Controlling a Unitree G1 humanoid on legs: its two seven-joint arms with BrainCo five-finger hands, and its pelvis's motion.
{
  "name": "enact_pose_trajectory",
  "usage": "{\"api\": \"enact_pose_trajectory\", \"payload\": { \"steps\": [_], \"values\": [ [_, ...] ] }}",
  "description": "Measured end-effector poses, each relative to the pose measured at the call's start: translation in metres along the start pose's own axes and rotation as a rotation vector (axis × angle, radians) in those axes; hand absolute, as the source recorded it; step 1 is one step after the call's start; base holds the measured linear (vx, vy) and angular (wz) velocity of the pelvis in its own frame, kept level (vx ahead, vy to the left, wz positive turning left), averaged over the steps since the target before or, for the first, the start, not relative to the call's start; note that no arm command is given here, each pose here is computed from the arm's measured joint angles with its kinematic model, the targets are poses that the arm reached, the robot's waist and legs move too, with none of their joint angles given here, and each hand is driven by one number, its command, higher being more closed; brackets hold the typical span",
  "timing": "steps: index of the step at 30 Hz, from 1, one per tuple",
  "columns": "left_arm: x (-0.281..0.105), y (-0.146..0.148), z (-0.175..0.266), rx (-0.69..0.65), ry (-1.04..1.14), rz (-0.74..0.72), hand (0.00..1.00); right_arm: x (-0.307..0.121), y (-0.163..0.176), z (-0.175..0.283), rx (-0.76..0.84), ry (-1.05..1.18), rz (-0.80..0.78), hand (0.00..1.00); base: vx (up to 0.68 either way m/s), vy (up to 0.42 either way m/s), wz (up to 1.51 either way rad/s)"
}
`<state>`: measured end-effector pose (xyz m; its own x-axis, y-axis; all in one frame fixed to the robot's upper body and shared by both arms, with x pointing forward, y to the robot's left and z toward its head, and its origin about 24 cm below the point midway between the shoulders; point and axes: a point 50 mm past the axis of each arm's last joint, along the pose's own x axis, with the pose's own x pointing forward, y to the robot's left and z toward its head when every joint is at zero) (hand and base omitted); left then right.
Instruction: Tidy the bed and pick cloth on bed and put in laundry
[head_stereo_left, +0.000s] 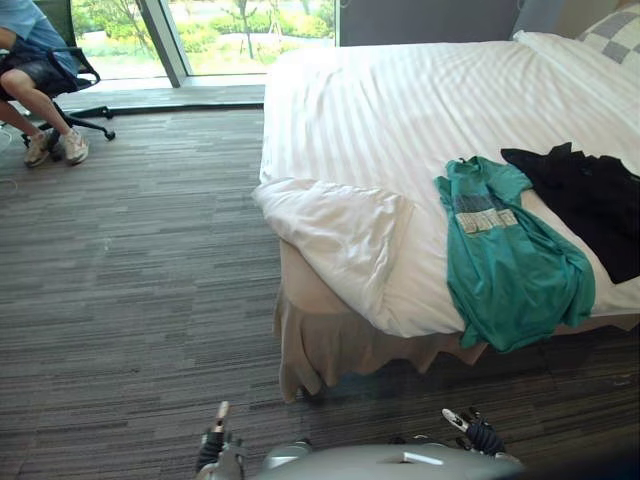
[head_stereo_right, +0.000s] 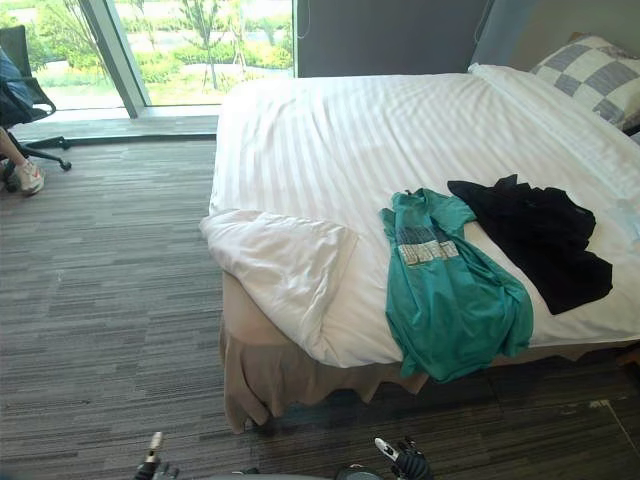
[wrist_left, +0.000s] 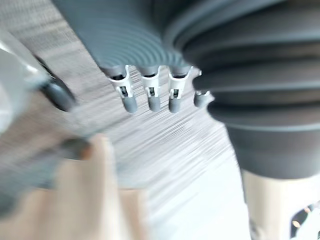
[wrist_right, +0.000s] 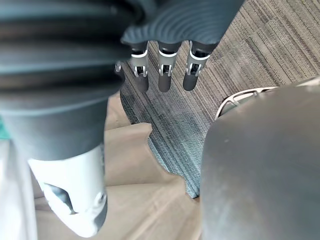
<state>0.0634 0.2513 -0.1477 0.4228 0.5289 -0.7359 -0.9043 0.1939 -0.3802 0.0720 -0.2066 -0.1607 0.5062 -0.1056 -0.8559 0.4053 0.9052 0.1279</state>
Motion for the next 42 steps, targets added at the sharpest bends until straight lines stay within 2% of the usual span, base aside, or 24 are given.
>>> {"api": "enact_pose_trajectory", "payload": {
  "steps": [3,8,11,13,15,17,18,19,21,22,24,30,36,37,42],
  "values": [
    [0.005,-0.023,0.036,-0.127,-0.203,-0.103,0.0,-0.001,-0.002,-0.001,-0.004,0.026,0.0,0.0,-0.04,0.018,-0.04],
    [0.001,-0.057,0.091,-0.191,-0.481,-0.237,0.0,-0.006,-0.006,-0.007,-0.014,0.042,-0.002,0.0,0.02,0.016,-0.03],
    [-0.008,-0.086,0.141,-0.008,-0.695,-0.272,0.0,-0.009,-0.009,-0.008,-0.014,0.032,-0.009,0.0,0.1,0.022,-0.01],
    [-0.021,-0.123,0.199,0.169,-0.908,-0.363,0.0,-0.012,-0.012,-0.014,-0.02,0.046,-0.015,0.0,0.1,0.005,0.0],
    [-0.041,-0.163,0.241,0.287,-1.064,-0.481,0.0,-0.016,-0.017,-0.019,-0.023,0.059,-0.027,0.0,0.11,0.021,-0.04],
    [-0.059,-0.194,0.259,0.346,-1.162,-0.568,0.0,-0.017,-0.019,-0.019,-0.023,0.056,-0.03,0.0,0.12,0.049,0.02],
    [-0.069,-0.216,0.26,0.39,-1.202,-0.631,0.0,-0.017,-0.02,-0.017,-0.025,0.049,-0.036,0.0,0.09,0.046,0.01],
    [-0.072,-0.225,0.258,0.42,-1.212,-0.66,0.0,-0.017,-0.021,-0.017,-0.024,0.047,-0.039,0.0,0.08,0.033,0.04],
    [-0.08,-0.256,0.239,0.566,-1.223,-0.75,0.0,-0.017,-0.022,-0.015,-0.01,0.042,-0.053,0.0,0.07,0.022,0.03],
    [-0.081,-0.262,0.234,0.607,-1.224,-0.761,0.0,-0.017,-0.022,-0.015,-0.01,0.042,-0.058,0.0,0.04,0.012,-0.13],
    [-0.083,-0.285,0.211,0.8,-1.214,-0.806,0.0,-0.016,-0.021,-0.012,-0.008,0.043,-0.07,0.0,0.02,0.008,-0.17],
    [-0.101,-0.333,0.156,1.124,-1.209,-0.954,0.0,-0.012,-0.016,0.005,0.014,-0.001,-0.074,0.0,-0.04,0.015,-0.05],
    [-0.094,-0.348,0.122,1.362,-1.193,-0.851,0.0,-0.007,-0.014,0.027,0.004,-0.046,-0.058,0.0,-0.1,-0.02,-0.22],
    [-0.094,-0.359,0.123,1.384,-1.213,-0.796,0.0,-0.006,-0.014,0.035,-0.003,-0.064,-0.054,0.0,-0.1,-0.03,-0.18],
    [-0.089,-0.372,0.129,1.402,-1.219,-0.643,0.0,-0.002,-0.007,0.053,0.002,-0.129,-0.028,0.0,-0.08,-0.042,-0.13]
  ]
}}
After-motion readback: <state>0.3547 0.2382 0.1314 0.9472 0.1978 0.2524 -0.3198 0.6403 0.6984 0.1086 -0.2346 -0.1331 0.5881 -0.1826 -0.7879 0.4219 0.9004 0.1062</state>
